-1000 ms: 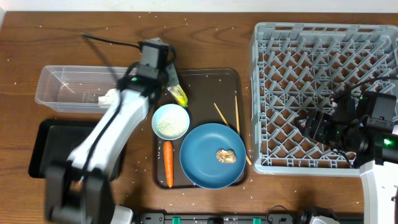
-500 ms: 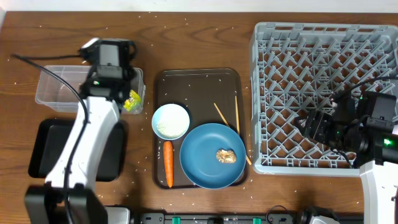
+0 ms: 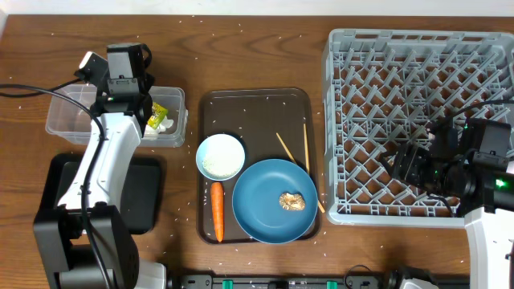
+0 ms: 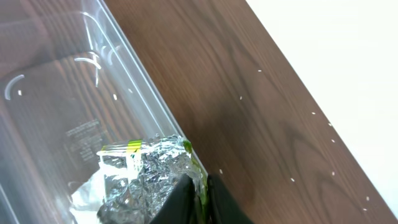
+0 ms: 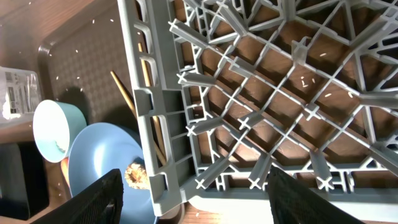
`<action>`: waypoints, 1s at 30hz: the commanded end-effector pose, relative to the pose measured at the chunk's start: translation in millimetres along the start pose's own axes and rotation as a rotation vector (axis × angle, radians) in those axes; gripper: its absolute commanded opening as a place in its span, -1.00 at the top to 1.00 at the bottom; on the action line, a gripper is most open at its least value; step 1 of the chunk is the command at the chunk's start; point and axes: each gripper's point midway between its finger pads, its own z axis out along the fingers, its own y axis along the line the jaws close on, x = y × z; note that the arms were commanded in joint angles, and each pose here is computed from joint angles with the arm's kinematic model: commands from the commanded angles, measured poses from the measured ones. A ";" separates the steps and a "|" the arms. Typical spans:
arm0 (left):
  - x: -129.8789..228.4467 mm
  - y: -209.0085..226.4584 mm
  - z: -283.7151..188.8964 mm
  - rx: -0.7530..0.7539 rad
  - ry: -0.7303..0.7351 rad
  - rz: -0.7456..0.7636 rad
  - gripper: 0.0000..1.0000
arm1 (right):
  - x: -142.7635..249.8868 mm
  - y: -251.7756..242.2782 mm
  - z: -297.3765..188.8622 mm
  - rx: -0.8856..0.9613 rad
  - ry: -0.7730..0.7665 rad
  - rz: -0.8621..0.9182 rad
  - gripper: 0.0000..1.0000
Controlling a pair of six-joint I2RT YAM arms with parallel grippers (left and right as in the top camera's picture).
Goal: Sort waste into correct bins and load items into the dishwasher rack
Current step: 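Grasp the foil snack wrapper and drop it into the clear bin, then move the left gripper back toward the light-blue bowl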
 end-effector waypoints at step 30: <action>208.0 -18.7 -170.8 0.423 0.620 1.076 -0.36 | -19.4 22.7 -2.0 -0.103 -0.076 -0.142 -0.41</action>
